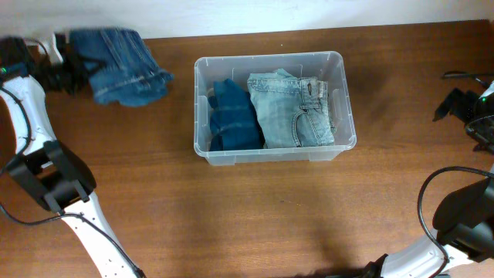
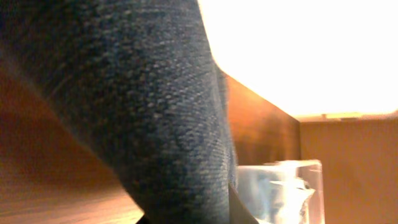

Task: Pack container

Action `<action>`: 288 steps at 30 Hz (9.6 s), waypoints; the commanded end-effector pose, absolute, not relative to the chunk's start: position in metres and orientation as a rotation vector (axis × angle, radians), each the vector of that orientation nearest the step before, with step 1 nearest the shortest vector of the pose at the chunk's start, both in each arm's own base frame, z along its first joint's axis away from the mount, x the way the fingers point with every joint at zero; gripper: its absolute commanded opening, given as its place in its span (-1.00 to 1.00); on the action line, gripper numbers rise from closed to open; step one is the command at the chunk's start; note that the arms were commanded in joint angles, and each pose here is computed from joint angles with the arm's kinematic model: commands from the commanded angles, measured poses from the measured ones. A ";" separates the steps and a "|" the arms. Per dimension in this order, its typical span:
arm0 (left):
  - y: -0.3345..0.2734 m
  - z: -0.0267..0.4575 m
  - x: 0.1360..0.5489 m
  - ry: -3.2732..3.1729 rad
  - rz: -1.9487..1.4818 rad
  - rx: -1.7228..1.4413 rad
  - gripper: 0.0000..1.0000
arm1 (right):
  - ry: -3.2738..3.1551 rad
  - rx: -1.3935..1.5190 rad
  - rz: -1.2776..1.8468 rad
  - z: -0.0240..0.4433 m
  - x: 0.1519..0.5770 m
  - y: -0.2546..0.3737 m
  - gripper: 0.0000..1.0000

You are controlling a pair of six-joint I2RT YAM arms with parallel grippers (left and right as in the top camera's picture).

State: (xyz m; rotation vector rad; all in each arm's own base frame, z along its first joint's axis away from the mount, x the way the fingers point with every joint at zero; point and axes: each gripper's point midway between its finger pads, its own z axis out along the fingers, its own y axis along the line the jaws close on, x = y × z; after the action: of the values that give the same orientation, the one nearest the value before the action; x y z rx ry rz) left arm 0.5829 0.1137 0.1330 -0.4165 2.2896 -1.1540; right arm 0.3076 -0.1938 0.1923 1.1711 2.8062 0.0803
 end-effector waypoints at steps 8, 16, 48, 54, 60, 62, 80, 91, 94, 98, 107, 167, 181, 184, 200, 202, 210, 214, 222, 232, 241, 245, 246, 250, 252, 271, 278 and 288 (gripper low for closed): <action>-0.003 0.366 0.527 2.025 -1.268 0.104 -0.99 | 2.805 1.159 0.070 0.194 0.307 -0.195 0.97; -0.109 0.365 0.466 2.197 -1.482 0.228 -0.99 | 2.805 1.159 0.070 0.194 0.307 -0.195 0.96; -0.233 0.255 0.441 2.679 -1.261 0.391 0.01 | 2.805 1.159 0.070 0.194 0.307 -0.195 0.97; -0.238 0.255 0.437 2.768 -1.317 0.177 -0.58 | 2.805 1.159 0.070 0.194 0.307 -0.195 0.97; -0.248 0.256 0.432 2.864 -1.371 -0.108 -0.81 | 2.805 1.159 0.070 0.194 0.307 -0.195 0.97; -0.253 0.263 0.431 2.848 -1.451 -0.139 -0.88 | 2.805 1.159 0.070 0.194 0.307 -0.195 0.97; -0.280 0.315 0.444 2.596 -1.769 0.008 -0.98 | 2.805 1.159 0.070 0.194 0.307 -0.195 0.97; -0.305 0.338 0.445 2.477 -1.840 0.153 -0.99 | 2.805 1.159 0.070 0.194 0.307 -0.195 0.97; -0.302 0.327 0.446 2.534 -1.778 0.081 -0.98 | 2.805 1.159 0.070 0.194 0.307 -0.195 0.97; -0.294 0.309 0.448 2.612 -1.662 0.003 -0.98 | 2.805 1.160 0.070 0.194 0.307 -0.195 0.97; -0.265 0.286 0.448 2.700 -1.514 -0.058 -0.98 | 2.805 1.159 0.070 0.194 0.307 -0.195 0.97; -0.285 0.192 0.496 2.643 -0.558 0.236 -0.90 | 2.805 1.159 0.070 0.194 0.307 -0.195 0.97; -0.331 0.132 0.494 2.692 -0.563 0.329 -0.89 | 2.805 1.159 0.070 0.194 0.307 -0.195 0.97; -0.343 0.109 0.484 2.743 -0.547 0.363 -0.85 | 2.805 1.159 0.070 0.194 0.307 -0.195 0.97; -0.332 0.193 0.447 2.723 -0.579 0.396 -0.84 | 2.805 1.159 0.070 0.194 0.307 -0.195 0.97; -0.326 0.189 0.431 2.801 -0.582 0.371 -0.84 | 2.805 1.160 0.070 0.194 0.307 -0.195 0.97; -0.323 0.154 0.398 2.994 -0.530 0.418 -0.84 | 2.805 1.159 0.070 0.194 0.307 -0.195 0.97; -0.330 0.136 0.384 3.059 -0.506 0.454 -0.84 | 2.805 1.159 0.070 0.194 0.307 -0.195 0.97; -0.342 0.119 0.375 3.090 -0.487 0.496 -0.74 | 2.805 1.159 0.070 0.194 0.307 -0.195 0.97; -0.330 0.174 0.439 2.771 -0.448 0.412 -0.81 | 2.805 1.159 0.070 0.194 0.307 -0.195 0.97; -0.309 0.185 0.508 2.544 -0.277 0.269 -0.79 | 2.805 1.159 0.070 0.194 0.307 -0.195 0.97; -0.313 0.140 0.515 2.606 -0.254 0.275 -0.79 | 2.805 1.159 0.070 0.194 0.307 -0.195 0.97; -0.315 0.128 0.514 2.631 -0.262 0.284 -0.79 | 2.805 1.159 0.070 0.194 0.307 -0.195 0.97; -0.328 0.100 0.504 2.704 -0.339 0.324 -0.79 | 2.805 1.159 0.070 0.194 0.307 -0.195 0.97; -0.329 0.096 0.503 2.709 -0.336 0.328 -0.79 | 2.805 1.159 0.070 0.194 0.307 -0.195 0.97; -0.243 0.325 0.455 2.380 -0.168 0.194 0.98 | 2.805 1.159 0.070 0.194 0.307 -0.195 0.97; -0.230 0.321 0.433 2.452 -0.125 0.213 0.98 | 2.805 1.160 0.070 0.194 0.307 -0.195 0.97; -0.235 0.320 0.430 2.457 -0.145 0.283 0.98 | 2.805 1.159 0.070 0.194 0.307 -0.195 0.97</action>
State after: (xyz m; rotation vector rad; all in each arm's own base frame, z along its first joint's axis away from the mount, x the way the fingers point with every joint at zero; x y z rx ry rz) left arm 0.4311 -0.2323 0.3247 0.2223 2.4481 -0.1517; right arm 0.3077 -0.1939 0.1923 1.1715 2.8056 0.0802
